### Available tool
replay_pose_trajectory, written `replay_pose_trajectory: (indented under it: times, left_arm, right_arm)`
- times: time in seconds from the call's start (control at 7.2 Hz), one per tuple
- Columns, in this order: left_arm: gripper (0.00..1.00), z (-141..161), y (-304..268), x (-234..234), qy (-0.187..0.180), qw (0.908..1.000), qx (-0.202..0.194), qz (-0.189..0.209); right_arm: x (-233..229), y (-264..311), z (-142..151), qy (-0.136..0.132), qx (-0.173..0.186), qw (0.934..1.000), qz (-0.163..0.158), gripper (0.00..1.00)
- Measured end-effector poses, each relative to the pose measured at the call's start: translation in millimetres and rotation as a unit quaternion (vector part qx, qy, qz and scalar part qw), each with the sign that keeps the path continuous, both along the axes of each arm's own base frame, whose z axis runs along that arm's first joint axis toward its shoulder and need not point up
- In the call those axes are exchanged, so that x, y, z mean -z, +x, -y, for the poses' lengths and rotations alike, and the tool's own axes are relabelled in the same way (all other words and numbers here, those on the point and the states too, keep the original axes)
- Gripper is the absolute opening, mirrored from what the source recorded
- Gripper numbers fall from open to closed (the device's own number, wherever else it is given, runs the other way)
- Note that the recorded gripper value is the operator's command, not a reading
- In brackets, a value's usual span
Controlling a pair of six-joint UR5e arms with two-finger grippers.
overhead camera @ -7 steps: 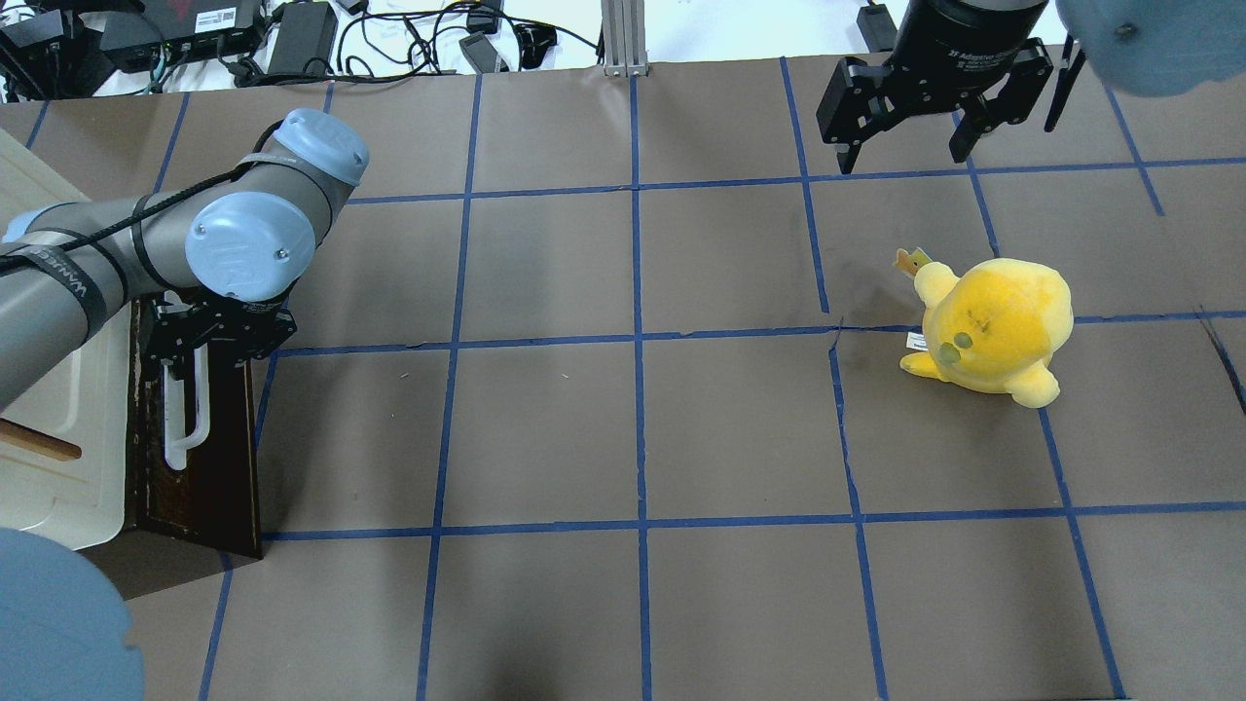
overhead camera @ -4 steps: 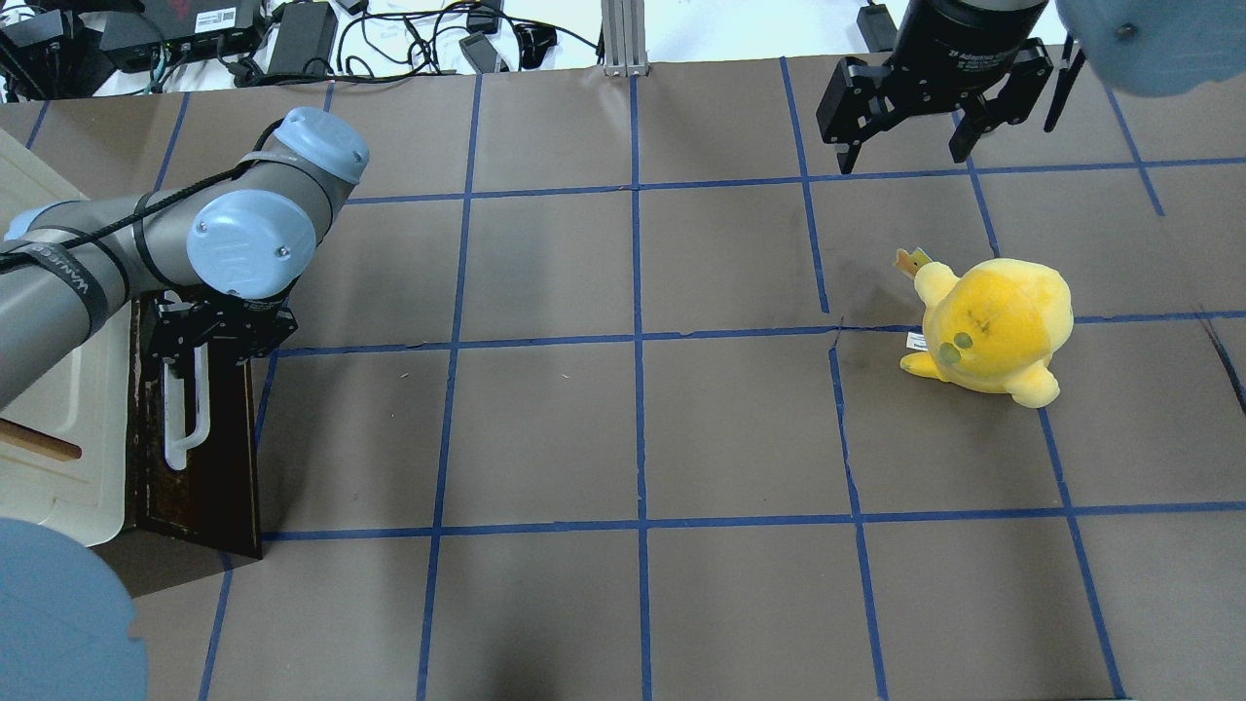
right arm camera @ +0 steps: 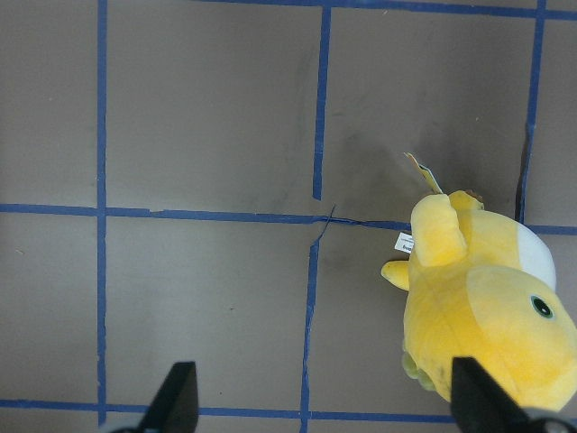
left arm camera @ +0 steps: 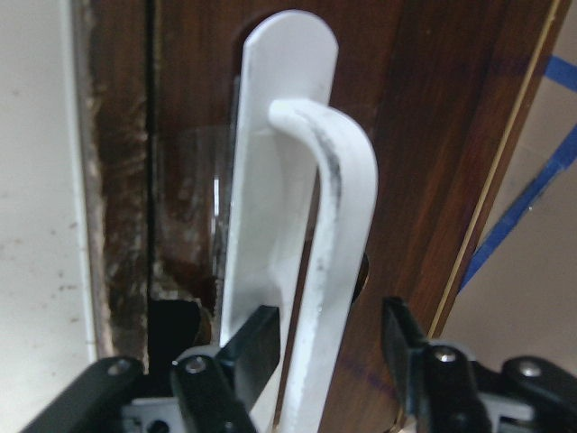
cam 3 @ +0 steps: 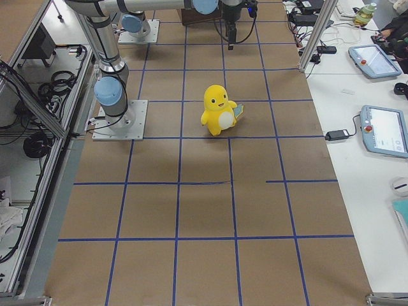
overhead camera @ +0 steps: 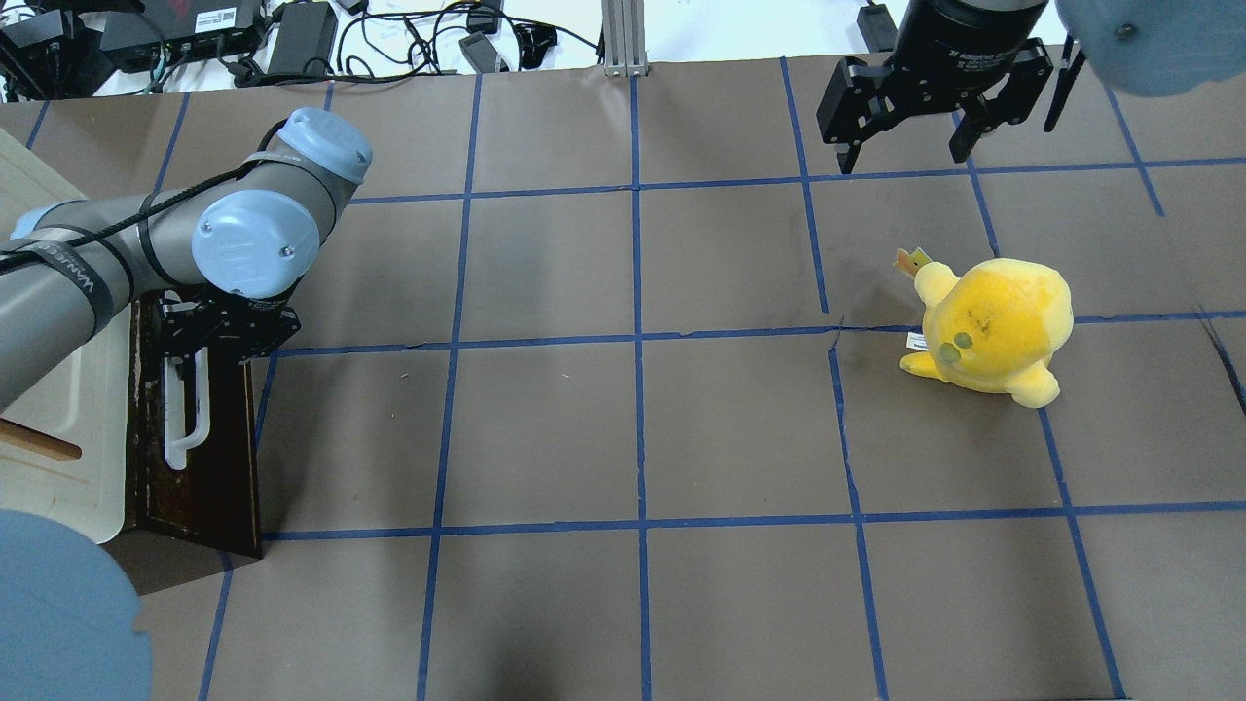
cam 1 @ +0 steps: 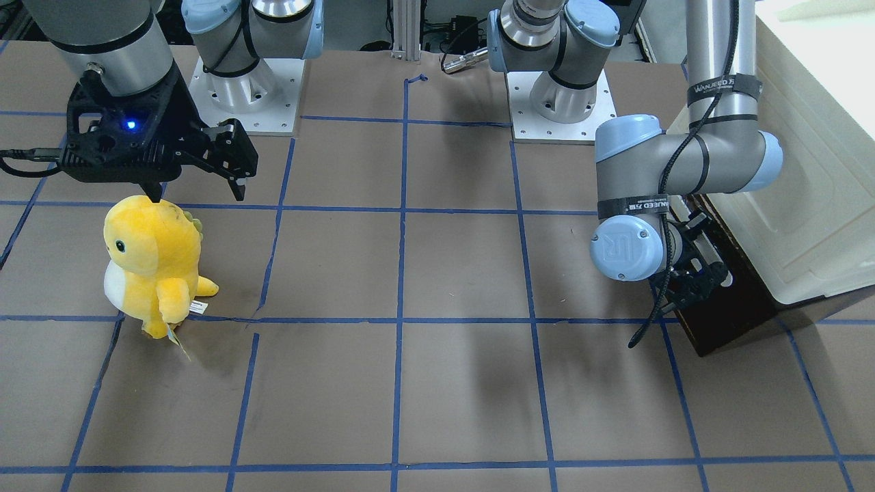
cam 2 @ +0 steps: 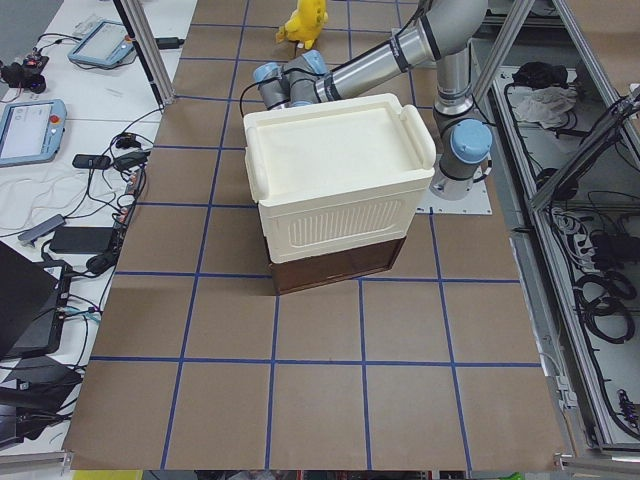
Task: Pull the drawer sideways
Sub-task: 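Close the left gripper on the white handle bar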
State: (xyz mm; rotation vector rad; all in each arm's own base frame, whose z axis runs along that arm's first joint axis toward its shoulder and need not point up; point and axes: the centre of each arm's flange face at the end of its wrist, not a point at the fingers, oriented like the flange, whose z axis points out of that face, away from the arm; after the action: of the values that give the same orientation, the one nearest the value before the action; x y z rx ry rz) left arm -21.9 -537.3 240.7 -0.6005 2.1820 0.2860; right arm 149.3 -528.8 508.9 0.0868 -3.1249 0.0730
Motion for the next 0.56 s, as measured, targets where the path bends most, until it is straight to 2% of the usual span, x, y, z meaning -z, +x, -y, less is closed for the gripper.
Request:
replay_pose_trajectory:
  times: [0.42,0.56]
  left_arm:
    - [0.55,0.2,-6.7,-1.9,-0.002,1.0,0.006,0.0]
    - [0.52,0.4,-10.1,-1.5,-0.002,1.0,0.009,0.0]
  right_arm:
    - [0.0,0.1,0.0,0.0,0.0,1.0,0.001,1.0]
    - [0.0,0.1,0.0,0.0,0.0,1.0,0.0,1.0]
